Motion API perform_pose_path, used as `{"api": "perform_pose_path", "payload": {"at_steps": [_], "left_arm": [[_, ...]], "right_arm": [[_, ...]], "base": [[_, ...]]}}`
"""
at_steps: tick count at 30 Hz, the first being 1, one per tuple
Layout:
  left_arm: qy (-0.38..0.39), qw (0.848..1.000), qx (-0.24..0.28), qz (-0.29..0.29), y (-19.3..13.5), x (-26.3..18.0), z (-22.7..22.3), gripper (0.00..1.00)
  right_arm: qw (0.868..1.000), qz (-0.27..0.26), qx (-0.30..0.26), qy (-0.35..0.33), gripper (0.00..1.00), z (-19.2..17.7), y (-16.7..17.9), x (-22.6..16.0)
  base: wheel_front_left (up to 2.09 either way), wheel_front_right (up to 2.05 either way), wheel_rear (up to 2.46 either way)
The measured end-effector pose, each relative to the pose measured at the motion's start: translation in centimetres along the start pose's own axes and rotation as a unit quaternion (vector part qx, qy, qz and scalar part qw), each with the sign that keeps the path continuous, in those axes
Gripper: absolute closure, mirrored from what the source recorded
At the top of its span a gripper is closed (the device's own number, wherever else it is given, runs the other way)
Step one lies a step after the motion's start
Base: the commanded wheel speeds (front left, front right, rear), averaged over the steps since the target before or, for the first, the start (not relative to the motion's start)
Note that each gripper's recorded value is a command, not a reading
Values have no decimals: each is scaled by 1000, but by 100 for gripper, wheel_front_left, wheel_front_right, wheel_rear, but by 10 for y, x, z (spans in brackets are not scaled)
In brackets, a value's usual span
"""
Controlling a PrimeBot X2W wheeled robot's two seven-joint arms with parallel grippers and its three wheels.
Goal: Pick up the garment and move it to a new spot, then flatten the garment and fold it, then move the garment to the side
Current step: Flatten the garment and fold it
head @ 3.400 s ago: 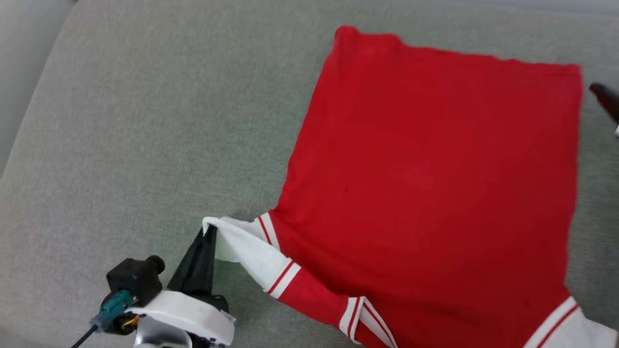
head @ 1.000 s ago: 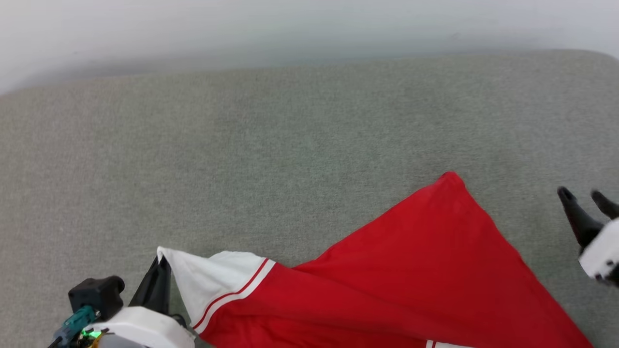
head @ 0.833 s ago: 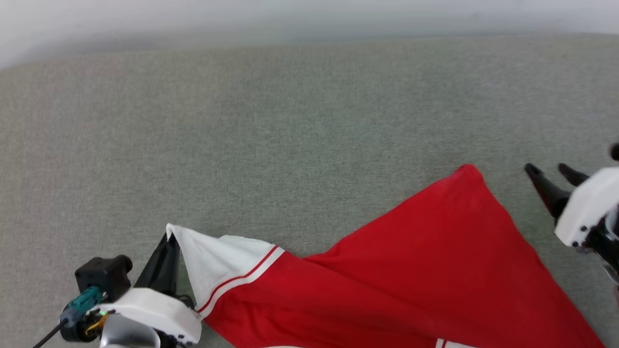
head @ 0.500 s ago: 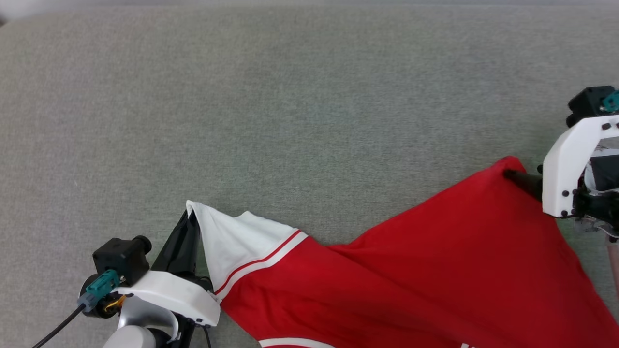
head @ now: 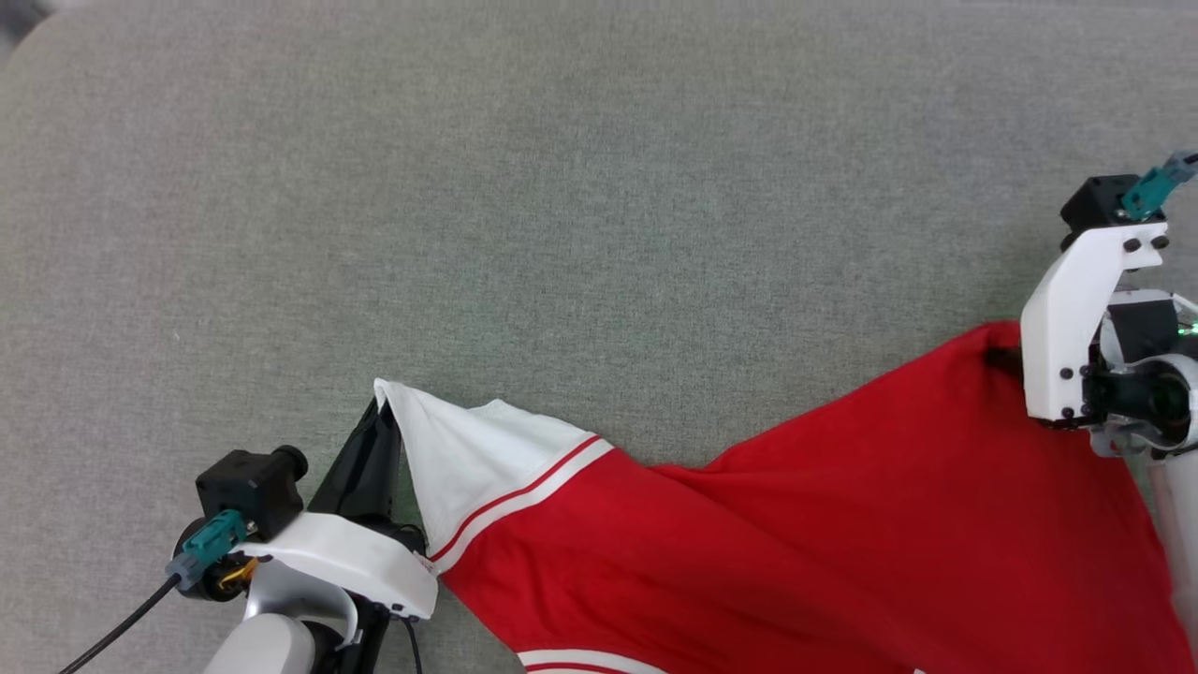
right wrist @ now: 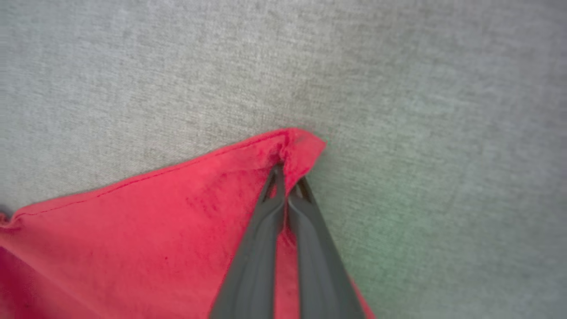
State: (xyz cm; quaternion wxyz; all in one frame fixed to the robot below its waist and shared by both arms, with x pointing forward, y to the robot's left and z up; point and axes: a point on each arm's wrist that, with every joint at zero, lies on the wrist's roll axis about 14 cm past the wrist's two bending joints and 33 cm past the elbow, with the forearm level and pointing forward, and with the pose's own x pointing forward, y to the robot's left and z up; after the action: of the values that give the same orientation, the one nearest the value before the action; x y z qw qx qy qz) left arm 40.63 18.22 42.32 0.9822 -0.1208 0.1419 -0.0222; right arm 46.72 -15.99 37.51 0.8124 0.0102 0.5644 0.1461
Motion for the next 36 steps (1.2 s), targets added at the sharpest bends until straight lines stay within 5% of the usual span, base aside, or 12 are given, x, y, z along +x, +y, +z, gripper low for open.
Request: {"api": "perform_pose_path", "payload": {"at_steps": [10,23,36], "left_arm": [[-117,989,72,-46,-12,0,104,100],[-300,937,136,-119,-77,8,307,100],[-377,904,180,-87,-86,94,419,100]], "right_arm": [[983,-50,-43,-171,100,59,-13,-96],[914,-126,-38,-384,100,126,-35,-263],[838,-156,-63,-519,100,235,-42,-295]], "base": [[0,0,0],[0,0,0],[0,0,0]]}}
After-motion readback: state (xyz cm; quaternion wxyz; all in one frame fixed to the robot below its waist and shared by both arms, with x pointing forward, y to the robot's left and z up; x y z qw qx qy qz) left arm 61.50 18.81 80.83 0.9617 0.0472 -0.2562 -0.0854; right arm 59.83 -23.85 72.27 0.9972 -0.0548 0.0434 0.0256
